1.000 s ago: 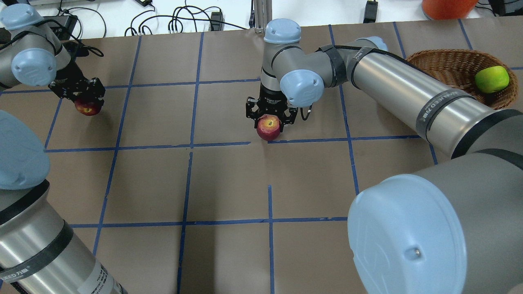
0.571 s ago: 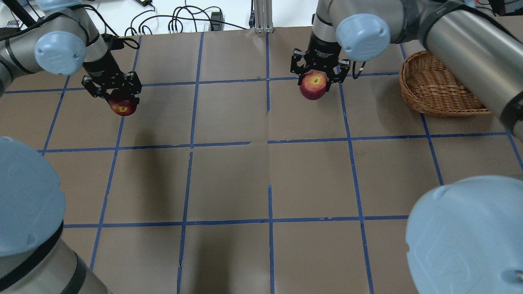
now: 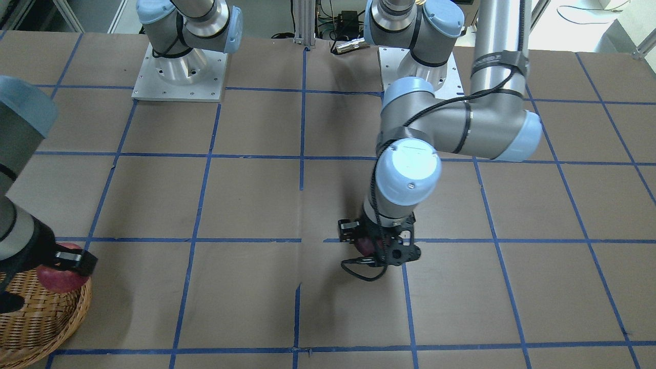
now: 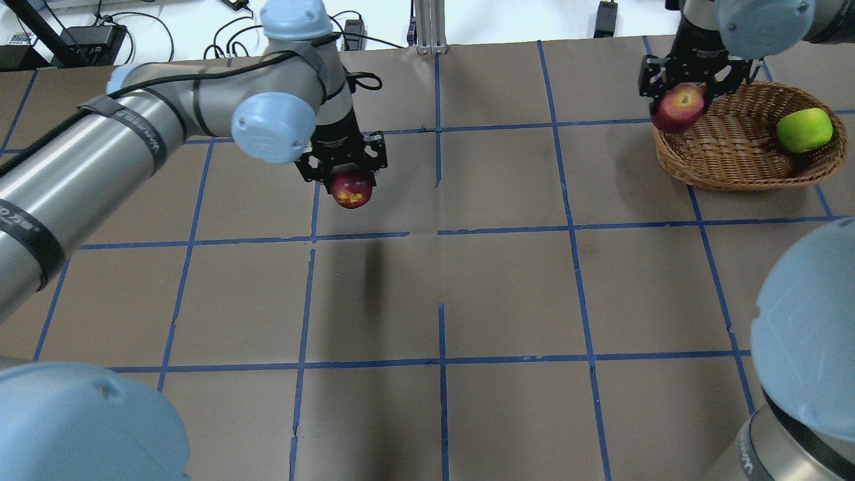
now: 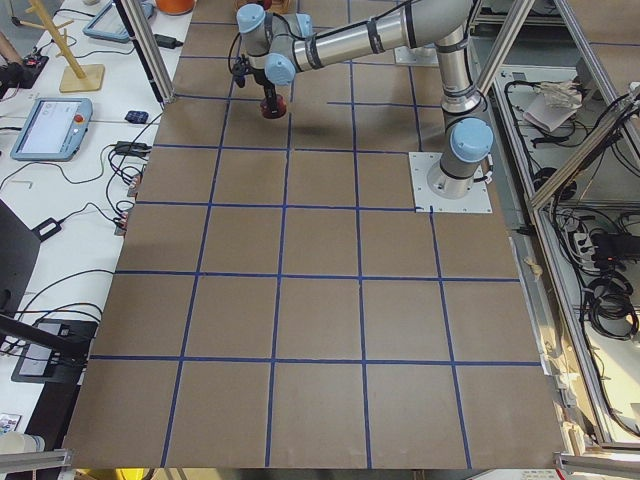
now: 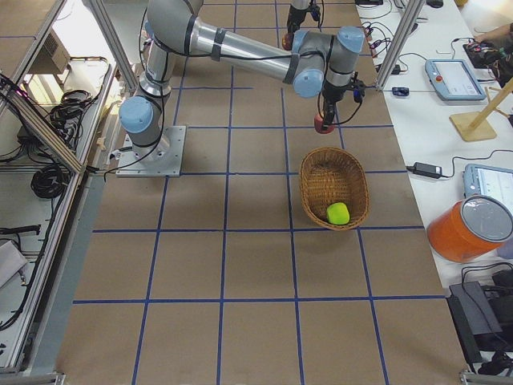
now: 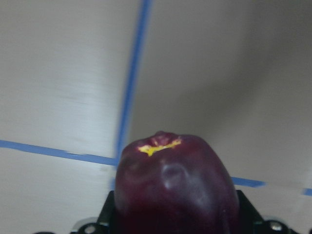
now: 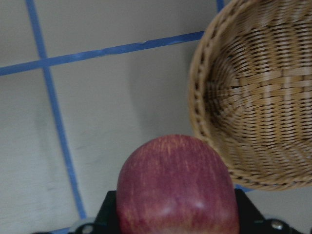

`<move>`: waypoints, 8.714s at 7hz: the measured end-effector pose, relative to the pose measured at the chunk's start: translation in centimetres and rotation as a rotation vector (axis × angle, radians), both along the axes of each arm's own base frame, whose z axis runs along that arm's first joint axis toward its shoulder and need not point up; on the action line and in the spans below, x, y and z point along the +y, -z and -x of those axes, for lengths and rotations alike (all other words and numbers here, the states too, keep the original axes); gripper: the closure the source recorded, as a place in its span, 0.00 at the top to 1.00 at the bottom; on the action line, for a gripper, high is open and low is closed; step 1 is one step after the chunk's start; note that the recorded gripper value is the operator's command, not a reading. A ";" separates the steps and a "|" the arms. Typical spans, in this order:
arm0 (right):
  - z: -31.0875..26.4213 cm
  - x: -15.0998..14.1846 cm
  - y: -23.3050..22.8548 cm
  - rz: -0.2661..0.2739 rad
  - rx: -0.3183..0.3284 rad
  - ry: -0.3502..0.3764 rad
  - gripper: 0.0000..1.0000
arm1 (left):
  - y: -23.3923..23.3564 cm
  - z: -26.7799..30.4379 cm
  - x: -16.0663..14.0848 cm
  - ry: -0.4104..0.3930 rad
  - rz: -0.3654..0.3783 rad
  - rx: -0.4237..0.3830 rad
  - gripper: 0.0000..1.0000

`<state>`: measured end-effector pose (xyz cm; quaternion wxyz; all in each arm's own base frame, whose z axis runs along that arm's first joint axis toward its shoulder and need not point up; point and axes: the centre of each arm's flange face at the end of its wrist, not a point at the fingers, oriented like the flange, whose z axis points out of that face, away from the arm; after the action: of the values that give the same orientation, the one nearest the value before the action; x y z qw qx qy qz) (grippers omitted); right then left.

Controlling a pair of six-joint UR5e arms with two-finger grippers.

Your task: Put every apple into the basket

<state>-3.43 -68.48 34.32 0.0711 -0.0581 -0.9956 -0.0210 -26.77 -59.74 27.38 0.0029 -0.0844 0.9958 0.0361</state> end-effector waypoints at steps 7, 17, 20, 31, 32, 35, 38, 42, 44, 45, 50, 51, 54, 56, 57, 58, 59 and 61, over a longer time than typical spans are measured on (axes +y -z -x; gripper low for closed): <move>15.5 -1.5 9.1 -0.014 0.011 -0.121 1.00 | 3.9 8.8 6.5 0.057 0.071 0.137 1.00; -27.2 3.6 4.0 -0.096 -0.327 -0.311 1.00 | -22.6 -12.7 14.2 0.146 0.083 0.025 1.00; -37.5 7.4 10.6 -0.124 -0.305 -0.291 1.00 | -22.9 -13.0 13.8 0.141 0.134 0.022 1.00; -31.4 5.8 6.4 0.048 -0.240 -0.157 0.00 | -23.3 -13.2 14.0 0.155 0.141 0.015 1.00; -24.6 3.7 3.9 0.090 -0.219 -0.059 0.00 | -23.6 -13.3 14.1 0.149 0.129 0.015 1.00; -7.3 1.6 0.4 0.134 -0.052 0.021 0.00 | -23.7 -13.4 14.3 0.142 0.110 0.016 1.00; 5.1 0.3 4.2 0.118 0.018 -0.034 0.03 | -23.7 -13.5 14.3 0.142 0.111 0.015 1.00; 7.1 -0.4 9.7 0.072 -0.002 -0.044 1.00 | -23.6 -13.5 14.3 0.142 0.108 0.016 1.00; 7.2 -0.4 9.8 0.049 -0.004 -0.068 1.00 | -23.6 -13.5 14.3 0.142 0.108 0.016 1.00; 7.2 -0.1 8.5 0.033 -0.009 -0.080 1.00 | -23.7 -13.5 14.3 0.142 0.108 0.016 1.00; -3.9 8.6 -6.6 -0.089 -0.107 -0.073 1.00 | -23.6 -13.5 14.3 0.141 0.108 0.016 1.00; -7.3 10.3 -8.3 -0.104 -0.113 -0.069 1.00 | -23.6 -13.5 14.4 0.142 0.107 0.016 1.00; -15.9 15.2 -12.3 -0.116 -0.166 -0.104 1.00 | -23.6 -13.5 14.4 0.142 0.107 0.016 1.00; -16.8 17.6 -14.4 -0.103 -0.189 -0.101 1.00 | -23.6 -13.5 14.4 0.141 0.108 0.016 1.00; -16.8 18.4 -14.4 -0.108 -0.190 -0.102 1.00 | -23.6 -13.5 14.3 0.141 0.108 0.016 1.00; -16.8 19.2 -13.8 -0.109 -0.186 -0.107 1.00 | -23.6 -13.5 14.3 0.143 0.110 0.015 1.00; -16.6 19.8 -13.4 -0.098 -0.167 -0.112 1.00 | -23.6 -13.6 14.3 0.147 0.112 0.010 1.00; -16.1 20.1 -13.8 -0.074 -0.138 -0.113 1.00 | -23.6 -13.8 14.3 0.153 0.110 -0.010 1.00</move>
<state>12.64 -48.38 48.13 0.0057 0.0026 -0.9983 -0.0577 -12.99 -45.43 50.97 0.0060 -0.0084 0.9998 -0.0194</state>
